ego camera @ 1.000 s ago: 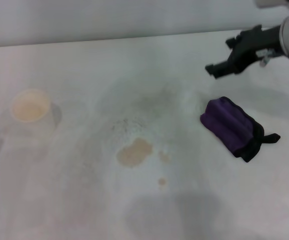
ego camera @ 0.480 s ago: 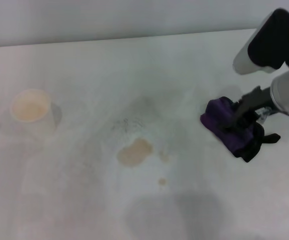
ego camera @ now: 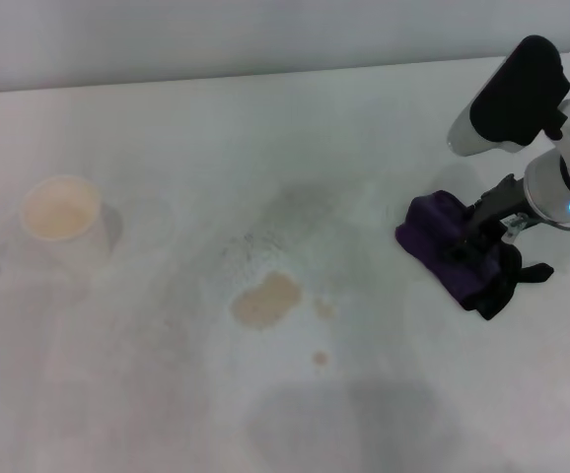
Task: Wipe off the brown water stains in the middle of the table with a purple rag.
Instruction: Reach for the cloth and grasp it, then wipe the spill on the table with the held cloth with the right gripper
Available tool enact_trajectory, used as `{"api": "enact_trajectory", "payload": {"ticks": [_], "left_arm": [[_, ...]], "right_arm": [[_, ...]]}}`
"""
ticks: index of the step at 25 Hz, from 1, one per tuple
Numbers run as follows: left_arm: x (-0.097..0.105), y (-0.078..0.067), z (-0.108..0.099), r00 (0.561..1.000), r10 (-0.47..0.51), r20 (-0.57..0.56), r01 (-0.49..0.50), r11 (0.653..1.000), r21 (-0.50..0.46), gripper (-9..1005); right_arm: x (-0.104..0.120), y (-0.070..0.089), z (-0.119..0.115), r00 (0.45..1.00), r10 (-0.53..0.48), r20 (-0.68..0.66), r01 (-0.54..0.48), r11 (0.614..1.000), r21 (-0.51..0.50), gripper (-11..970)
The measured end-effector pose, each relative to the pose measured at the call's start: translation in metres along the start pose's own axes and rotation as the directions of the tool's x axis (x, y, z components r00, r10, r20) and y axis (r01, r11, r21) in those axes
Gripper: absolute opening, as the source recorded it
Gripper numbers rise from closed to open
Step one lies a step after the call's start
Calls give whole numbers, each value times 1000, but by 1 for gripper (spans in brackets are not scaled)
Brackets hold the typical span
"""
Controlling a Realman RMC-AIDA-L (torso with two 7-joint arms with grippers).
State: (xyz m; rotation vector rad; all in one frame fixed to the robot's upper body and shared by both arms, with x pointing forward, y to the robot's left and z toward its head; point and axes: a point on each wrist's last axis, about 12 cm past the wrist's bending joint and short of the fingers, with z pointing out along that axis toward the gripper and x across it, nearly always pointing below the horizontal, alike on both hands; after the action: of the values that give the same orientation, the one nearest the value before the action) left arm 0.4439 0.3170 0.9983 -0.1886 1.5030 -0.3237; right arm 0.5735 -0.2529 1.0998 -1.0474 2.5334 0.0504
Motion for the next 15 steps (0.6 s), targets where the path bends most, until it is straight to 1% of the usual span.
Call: {"api": "enact_trajectory", "payload": {"ticks": [2,8,13,15], "left_arm": [[0,-1,1,1000,-1,1,1,1000,4,881],[-2,-1,5,1000,1,7,-1,1000,11,880],[-3,-2,8,1000,3,11,-3,1000,16,881],[-3,-1,8,1000,5,13,-6,1000,12,882]], "right_arm": [[0,-1,2,1000,-3,-6,3,1000,10,635],[-1,-1,6,1000,-1,-30,1,1000,6,510],[-3,-3,4,1000,1,-28,-1,1000,4,406],[-5,-1,2,1000,-11,-28,11,1000,-9,312]]}}
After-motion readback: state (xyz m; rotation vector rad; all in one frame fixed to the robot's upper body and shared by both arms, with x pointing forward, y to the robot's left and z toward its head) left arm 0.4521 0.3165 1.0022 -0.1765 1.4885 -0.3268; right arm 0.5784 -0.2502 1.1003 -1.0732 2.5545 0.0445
